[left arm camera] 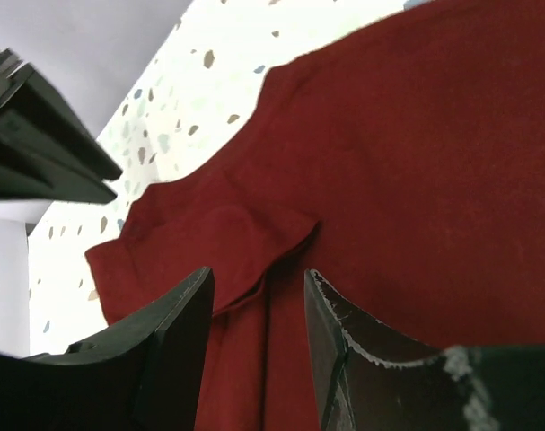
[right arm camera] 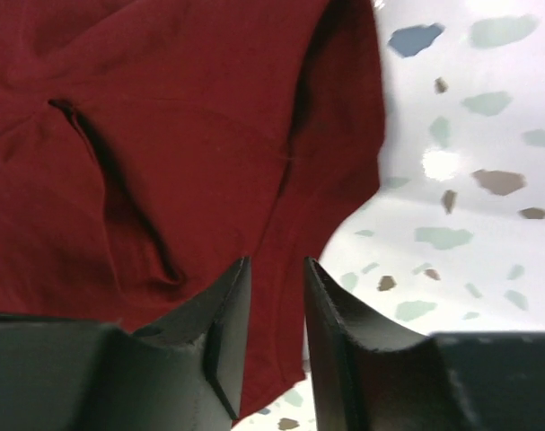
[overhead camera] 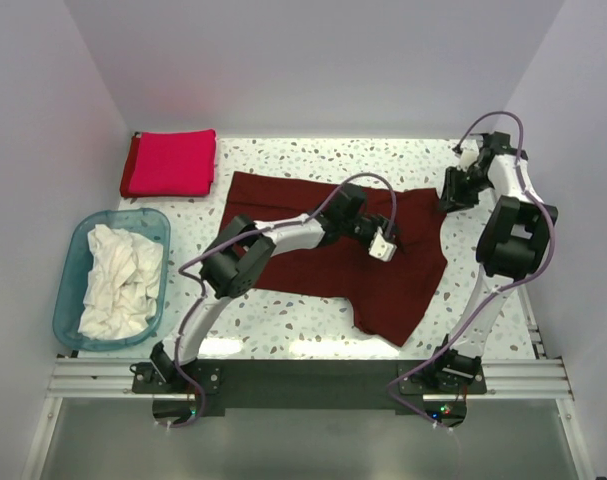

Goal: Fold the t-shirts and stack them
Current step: Fold the tshirt

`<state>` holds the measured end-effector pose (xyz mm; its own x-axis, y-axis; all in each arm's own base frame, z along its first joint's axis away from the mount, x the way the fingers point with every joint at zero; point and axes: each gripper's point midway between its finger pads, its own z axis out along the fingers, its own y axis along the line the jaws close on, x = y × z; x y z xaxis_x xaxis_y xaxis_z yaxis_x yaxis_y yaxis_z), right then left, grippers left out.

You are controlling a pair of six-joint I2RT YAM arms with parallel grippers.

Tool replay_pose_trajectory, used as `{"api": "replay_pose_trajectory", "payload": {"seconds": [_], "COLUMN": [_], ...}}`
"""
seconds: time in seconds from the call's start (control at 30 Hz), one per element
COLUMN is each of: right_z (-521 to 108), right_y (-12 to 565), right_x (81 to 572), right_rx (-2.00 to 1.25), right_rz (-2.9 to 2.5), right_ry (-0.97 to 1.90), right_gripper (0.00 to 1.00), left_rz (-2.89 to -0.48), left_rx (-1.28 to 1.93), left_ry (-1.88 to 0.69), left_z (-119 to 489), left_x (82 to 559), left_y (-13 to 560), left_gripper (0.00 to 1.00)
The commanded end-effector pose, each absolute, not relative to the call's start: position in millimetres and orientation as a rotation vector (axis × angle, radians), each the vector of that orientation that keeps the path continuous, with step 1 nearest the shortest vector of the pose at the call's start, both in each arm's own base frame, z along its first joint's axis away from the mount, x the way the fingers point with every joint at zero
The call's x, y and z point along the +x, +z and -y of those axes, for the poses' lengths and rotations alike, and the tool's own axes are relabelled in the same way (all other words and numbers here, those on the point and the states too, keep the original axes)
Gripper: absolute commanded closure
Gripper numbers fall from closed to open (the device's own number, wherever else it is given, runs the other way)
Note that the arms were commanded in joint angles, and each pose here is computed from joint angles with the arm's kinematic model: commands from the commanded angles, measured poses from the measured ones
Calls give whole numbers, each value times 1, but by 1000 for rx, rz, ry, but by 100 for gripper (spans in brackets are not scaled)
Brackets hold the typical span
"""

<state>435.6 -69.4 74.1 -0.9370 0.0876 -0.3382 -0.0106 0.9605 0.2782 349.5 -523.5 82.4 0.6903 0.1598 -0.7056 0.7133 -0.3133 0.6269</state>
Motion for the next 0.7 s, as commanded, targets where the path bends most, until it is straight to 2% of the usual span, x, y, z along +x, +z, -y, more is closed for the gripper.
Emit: {"api": "replay_pose_trajectory", "payload": {"seconds": [0.0, 0.4, 0.67], "right_z": [56, 65, 74], "right_y": [83, 60, 37], "right_x": [441, 470, 490], "right_rx": [106, 162, 212], "right_rz": [-2707, -2645, -2629], "right_ry": [476, 442, 398], "right_gripper": [67, 73, 81], "left_rz": [-508, -472, -476], "left_rx": [1809, 1817, 1796], "left_ry": [-459, -321, -270], "left_z": [547, 564, 571], "left_x": [364, 372, 382], "left_y": [100, 74, 68], "left_gripper": [51, 51, 64]}}
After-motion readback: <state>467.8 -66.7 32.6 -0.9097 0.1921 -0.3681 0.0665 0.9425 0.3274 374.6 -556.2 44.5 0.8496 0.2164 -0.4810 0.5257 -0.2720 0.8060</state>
